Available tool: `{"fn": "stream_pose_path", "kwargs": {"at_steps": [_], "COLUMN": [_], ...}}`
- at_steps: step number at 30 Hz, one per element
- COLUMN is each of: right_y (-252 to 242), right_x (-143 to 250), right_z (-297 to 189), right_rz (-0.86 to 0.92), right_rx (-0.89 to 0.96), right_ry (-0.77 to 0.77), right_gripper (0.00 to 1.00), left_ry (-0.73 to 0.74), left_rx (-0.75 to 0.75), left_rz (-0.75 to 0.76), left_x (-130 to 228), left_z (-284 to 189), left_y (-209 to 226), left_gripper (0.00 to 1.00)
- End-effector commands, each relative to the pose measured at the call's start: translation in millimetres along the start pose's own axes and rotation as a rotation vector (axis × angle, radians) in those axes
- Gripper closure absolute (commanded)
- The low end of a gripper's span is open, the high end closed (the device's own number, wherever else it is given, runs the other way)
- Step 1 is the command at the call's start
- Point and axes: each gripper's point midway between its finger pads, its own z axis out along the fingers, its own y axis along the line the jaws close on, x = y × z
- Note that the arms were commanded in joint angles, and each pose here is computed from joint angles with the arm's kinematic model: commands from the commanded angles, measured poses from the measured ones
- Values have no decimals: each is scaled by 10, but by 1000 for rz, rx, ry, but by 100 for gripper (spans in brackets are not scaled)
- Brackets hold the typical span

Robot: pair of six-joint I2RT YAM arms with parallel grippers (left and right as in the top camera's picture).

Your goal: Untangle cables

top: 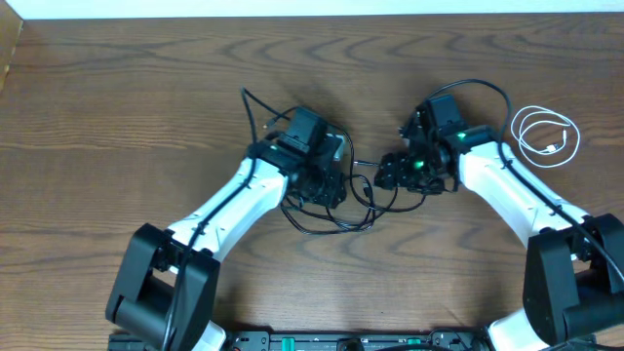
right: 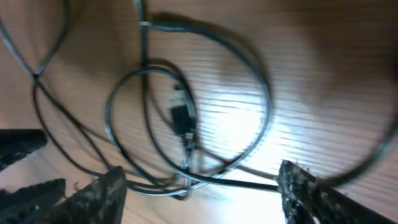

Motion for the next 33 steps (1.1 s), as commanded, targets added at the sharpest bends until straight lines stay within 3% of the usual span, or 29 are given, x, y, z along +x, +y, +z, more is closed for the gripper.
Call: {"fn": "stream_pose_path", "kwargs": {"at_steps": [1, 12, 25, 33], "right_y": [-159, -181, -167, -167], "right_x": [-9, 62, 70, 70], "right_z": [-28, -24, -17, -17], "right_rz": [4, -10, -15, -15], "right_rx": [39, 48, 48, 48], "right_ry": [1, 29, 30, 30], "right_gripper": [29, 29, 26, 25], "left_ry": [14, 78, 68, 77], "left_rx": [-95, -103, -101, -111], "left_rz": [25, 8, 11, -6], "left_x": [1, 94, 67, 87], "left_z": [123, 412, 430, 463], "left_y": [153, 249, 251, 281], "left_gripper": [51, 52, 51, 56]}}
